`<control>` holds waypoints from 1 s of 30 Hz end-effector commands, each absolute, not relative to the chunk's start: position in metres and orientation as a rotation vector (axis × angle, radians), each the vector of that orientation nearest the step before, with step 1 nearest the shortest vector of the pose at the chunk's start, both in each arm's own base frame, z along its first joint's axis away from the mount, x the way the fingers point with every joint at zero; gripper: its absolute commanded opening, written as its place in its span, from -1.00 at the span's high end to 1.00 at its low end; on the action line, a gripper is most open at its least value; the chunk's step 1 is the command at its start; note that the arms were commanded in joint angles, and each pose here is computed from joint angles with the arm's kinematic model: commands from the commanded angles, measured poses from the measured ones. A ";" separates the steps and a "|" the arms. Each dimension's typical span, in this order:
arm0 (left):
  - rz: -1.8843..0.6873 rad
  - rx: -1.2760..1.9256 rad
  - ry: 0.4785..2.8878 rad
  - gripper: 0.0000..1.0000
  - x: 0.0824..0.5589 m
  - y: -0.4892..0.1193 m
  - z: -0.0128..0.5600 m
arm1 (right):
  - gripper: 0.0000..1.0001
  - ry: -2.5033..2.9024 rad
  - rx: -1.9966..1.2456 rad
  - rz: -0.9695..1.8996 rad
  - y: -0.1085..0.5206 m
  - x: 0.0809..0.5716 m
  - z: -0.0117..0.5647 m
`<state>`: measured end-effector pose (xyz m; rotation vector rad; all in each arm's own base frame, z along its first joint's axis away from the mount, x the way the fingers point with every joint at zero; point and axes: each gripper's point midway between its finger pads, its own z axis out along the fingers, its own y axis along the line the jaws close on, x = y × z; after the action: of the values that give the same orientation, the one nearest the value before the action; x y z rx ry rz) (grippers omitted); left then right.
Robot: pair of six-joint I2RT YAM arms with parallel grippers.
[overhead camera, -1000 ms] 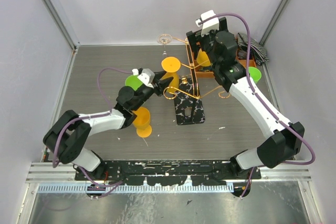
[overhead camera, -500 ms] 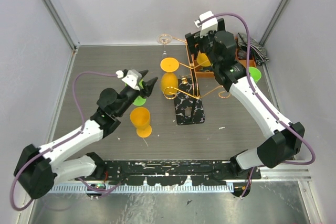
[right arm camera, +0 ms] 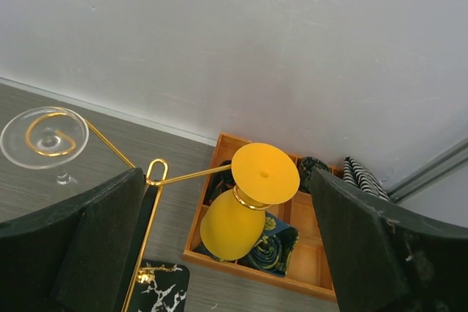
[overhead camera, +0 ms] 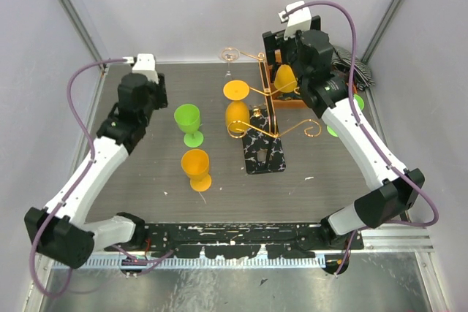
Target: Place the wine glass upside down on the wine glass rack
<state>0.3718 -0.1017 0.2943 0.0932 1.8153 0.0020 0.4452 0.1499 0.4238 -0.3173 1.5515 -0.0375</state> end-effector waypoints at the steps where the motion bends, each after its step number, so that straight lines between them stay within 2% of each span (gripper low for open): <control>1: -0.085 0.004 2.093 -0.05 0.368 -0.090 0.249 | -1.00 1.561 -0.241 -0.040 0.141 0.444 0.438; 6: -0.194 0.104 2.266 -0.03 0.370 -0.109 0.219 | -1.00 1.585 -0.246 -0.041 0.140 0.441 0.434; 12: -0.330 0.133 2.301 -0.03 0.372 -0.130 0.206 | -1.00 1.593 -0.251 -0.054 0.137 0.439 0.433; 20: -0.366 0.133 2.371 -0.04 0.376 -0.138 0.175 | -1.00 1.595 -0.263 -0.067 0.137 0.440 0.432; 23: -0.366 0.119 2.407 0.02 0.378 -0.139 0.162 | -1.00 1.596 -0.266 -0.071 0.137 0.440 0.431; 25: -0.367 0.115 2.425 0.26 0.378 -0.140 0.156 | -1.00 1.595 -0.265 -0.074 0.137 0.440 0.432; 28: -0.364 0.106 2.423 0.76 0.380 -0.140 0.156 | -1.00 1.593 -0.265 -0.081 0.135 0.439 0.432; 30: -0.346 0.098 2.406 0.99 0.382 -0.137 0.163 | -1.00 1.592 -0.265 -0.084 0.135 0.439 0.433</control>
<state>0.3761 -0.1372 0.1486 0.1108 2.4488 -0.3343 0.4435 0.1426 0.3961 -0.3073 1.6741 -0.0740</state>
